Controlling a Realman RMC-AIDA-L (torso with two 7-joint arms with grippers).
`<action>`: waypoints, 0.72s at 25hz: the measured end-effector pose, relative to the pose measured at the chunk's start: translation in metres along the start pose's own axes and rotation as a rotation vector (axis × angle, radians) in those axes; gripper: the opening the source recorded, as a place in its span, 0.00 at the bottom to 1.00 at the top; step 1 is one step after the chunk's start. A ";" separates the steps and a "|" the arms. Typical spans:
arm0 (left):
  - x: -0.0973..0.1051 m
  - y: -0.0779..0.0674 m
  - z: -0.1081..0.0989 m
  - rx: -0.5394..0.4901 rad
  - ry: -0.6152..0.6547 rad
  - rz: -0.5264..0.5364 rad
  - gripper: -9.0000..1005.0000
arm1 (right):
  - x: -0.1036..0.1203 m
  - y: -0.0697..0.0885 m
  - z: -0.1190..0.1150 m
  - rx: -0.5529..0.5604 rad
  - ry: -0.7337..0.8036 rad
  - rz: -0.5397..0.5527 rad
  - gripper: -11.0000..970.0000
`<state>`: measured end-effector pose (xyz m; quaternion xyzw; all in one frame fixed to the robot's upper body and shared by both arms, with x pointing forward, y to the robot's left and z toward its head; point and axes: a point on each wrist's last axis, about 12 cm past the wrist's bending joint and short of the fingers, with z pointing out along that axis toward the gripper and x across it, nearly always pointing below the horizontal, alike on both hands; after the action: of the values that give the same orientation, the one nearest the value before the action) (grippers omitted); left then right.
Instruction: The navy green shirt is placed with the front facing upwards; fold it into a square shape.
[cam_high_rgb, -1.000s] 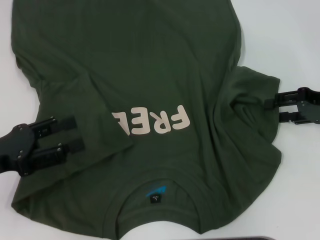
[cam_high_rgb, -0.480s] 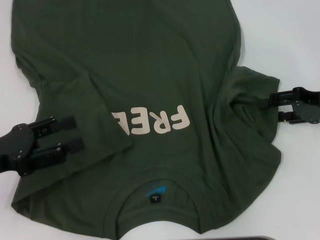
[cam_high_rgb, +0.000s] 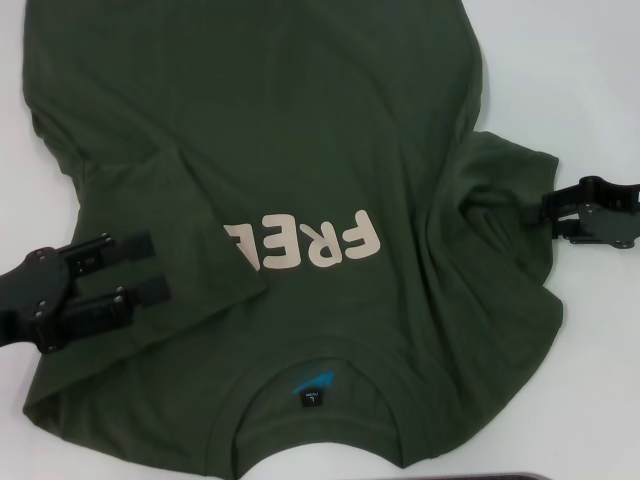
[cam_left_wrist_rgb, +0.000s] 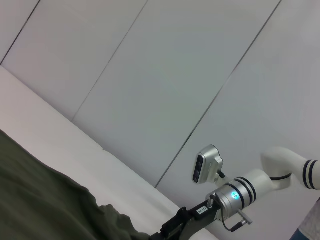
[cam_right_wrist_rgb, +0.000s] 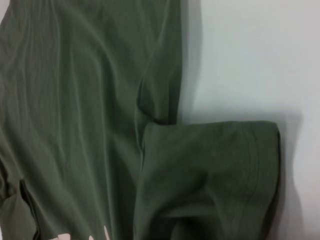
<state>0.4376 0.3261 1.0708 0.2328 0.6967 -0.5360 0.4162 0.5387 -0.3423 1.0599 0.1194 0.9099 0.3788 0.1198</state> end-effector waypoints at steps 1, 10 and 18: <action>0.000 0.000 0.000 0.000 0.000 0.000 0.79 | 0.000 0.000 0.000 -0.003 0.002 0.001 0.70; 0.001 0.000 -0.001 -0.001 0.000 -0.002 0.79 | 0.003 0.002 -0.001 -0.017 0.020 -0.004 0.17; 0.000 -0.001 -0.001 0.002 0.000 -0.003 0.79 | 0.004 0.001 -0.009 -0.040 0.019 -0.002 0.03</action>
<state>0.4367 0.3265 1.0709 0.2320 0.6964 -0.5374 0.4152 0.5326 -0.3465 1.0659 0.1123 0.9033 0.3980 0.1138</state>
